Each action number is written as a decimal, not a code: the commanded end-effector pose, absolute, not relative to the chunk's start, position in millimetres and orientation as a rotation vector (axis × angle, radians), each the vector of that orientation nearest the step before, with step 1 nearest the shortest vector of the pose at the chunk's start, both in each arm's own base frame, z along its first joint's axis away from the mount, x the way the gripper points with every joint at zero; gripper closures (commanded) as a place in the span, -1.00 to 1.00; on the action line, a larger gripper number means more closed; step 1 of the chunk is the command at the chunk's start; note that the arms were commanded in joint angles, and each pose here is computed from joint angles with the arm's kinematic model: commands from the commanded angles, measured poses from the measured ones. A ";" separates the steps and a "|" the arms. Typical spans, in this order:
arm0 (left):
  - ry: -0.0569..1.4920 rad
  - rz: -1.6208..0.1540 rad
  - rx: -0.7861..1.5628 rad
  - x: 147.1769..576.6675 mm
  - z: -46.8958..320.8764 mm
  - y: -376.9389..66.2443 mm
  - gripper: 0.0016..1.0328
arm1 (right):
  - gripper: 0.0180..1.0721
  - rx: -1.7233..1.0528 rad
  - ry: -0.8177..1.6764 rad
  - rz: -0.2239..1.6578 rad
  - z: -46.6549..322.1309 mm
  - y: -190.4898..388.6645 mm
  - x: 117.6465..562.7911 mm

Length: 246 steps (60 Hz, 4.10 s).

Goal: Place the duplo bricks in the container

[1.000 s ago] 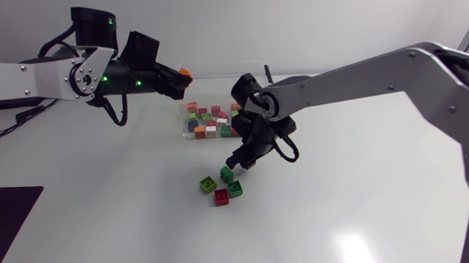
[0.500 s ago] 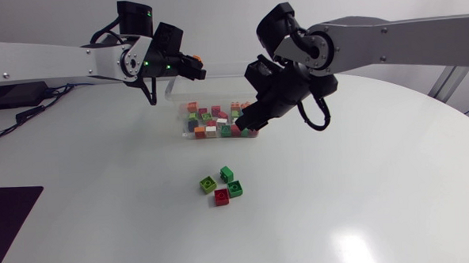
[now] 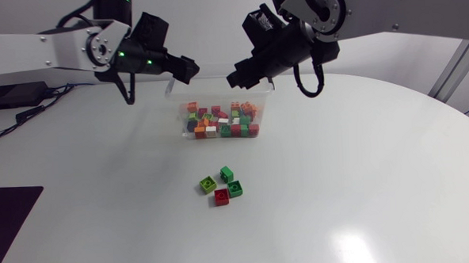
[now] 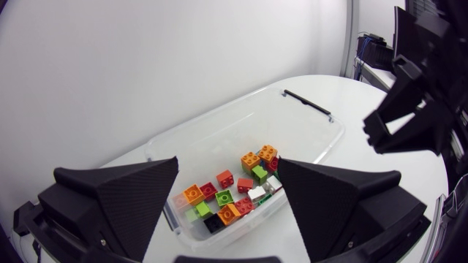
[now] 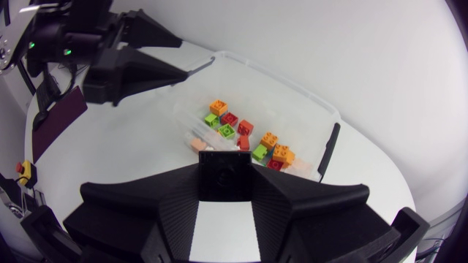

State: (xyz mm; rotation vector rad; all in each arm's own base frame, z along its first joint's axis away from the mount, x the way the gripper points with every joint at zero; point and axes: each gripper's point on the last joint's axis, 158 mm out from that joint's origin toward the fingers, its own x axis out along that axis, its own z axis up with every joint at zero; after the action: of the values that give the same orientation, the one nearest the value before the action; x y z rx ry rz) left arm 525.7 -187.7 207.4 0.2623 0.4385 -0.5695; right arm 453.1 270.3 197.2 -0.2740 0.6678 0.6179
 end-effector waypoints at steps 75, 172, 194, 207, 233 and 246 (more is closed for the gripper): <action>0.951 -0.899 0.657 338.5 -11.8 -211.8 -0.89 | -0.80 -0.292 0.594 0.618 211.4 247.2 461.4; 0.770 -0.849 0.616 359.2 69.7 -212.7 0.52 | -0.84 -0.835 0.781 1.443 -24.5 282.1 296.9; 0.620 -0.788 0.555 388.6 137.0 -214.0 0.52 | -0.84 -0.864 0.766 1.474 -44.7 293.8 312.3; 0.592 -0.769 0.535 403.2 149.4 -215.7 0.52 | -0.81 -0.866 0.749 1.478 -48.3 301.9 320.0; 0.533 -0.742 0.505 432.4 174.2 -224.9 0.52 | 0.45 -0.884 0.761 1.498 -45.8 294.8 310.9; 0.458 -0.693 0.419 472.8 200.4 -236.5 0.52 | 0.52 -0.870 0.757 1.464 -6.7 276.2 307.8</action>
State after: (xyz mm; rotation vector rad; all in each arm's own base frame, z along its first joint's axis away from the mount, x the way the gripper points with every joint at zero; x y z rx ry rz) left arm 453.9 -233.9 192.0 0.4691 0.4741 -0.7157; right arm 307.1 285.5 -26.6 -0.8540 0.7954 1.4741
